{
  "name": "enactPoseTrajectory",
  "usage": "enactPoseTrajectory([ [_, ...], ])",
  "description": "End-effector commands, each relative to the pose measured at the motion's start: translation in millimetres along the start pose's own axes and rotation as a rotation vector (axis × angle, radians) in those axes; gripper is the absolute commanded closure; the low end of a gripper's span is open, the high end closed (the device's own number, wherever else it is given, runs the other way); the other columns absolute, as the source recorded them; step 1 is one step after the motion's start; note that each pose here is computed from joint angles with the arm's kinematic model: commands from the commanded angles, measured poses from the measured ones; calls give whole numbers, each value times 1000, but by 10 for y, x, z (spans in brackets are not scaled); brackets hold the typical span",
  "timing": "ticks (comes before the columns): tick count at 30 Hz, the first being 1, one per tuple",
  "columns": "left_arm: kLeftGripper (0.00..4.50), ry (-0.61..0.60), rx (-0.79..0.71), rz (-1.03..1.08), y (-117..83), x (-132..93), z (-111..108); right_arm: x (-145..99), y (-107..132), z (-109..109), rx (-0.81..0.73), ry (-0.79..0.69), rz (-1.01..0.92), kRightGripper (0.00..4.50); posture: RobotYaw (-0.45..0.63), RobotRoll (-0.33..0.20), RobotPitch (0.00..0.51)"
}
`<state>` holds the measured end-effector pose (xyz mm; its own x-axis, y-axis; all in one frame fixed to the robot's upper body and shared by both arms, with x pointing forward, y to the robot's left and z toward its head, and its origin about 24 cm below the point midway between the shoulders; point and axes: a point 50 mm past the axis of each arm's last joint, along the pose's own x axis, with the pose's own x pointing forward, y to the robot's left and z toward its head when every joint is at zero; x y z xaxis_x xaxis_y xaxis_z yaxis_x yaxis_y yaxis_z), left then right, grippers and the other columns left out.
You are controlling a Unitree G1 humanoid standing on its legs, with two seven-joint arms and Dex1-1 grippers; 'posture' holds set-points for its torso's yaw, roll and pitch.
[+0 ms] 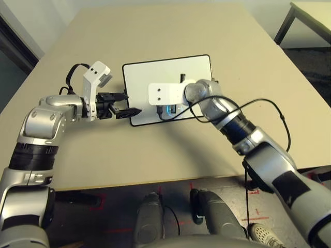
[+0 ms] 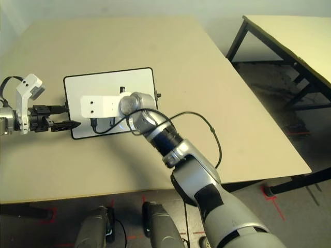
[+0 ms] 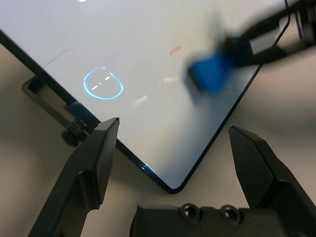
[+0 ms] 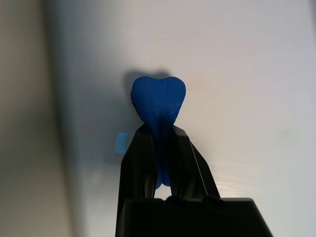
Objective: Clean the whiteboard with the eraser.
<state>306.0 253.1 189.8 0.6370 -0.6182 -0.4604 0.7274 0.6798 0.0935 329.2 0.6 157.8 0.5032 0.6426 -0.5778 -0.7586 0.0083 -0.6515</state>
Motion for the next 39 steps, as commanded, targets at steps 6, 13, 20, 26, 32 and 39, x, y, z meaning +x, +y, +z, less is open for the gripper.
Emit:
enactPoseTrajectory([
  [6, 0, 12, -3, -8, -9, 20, -31, 24, -278, -132, 18, 82, -92, 4223, -12, 0, 191],
  [13, 0, 10, -7, -10, -32, 22, -40, 68, -352, -101, 10, 70, -107, 4223, -9, 0, 191],
  [20, 0, 9, -8, -9, -44, 19, -39, 75, -11, -56, -21, 43, 4, 4223, -11, 0, 195],
  [26, 0, 9, -9, -12, -50, 27, -41, 106, -243, 11, -18, 45, -85, 4223, -11, 0, 199],
  [32, 0, 9, -11, -11, -52, 27, -42, 127, -411, 37, -13, 37, -137, 4223, -7, 0, 199],
  [39, 0, 9, -15, -2, -41, 8, -60, 82, 35, -74, -64, 43, 37, 4224, -10, 0, 197],
])
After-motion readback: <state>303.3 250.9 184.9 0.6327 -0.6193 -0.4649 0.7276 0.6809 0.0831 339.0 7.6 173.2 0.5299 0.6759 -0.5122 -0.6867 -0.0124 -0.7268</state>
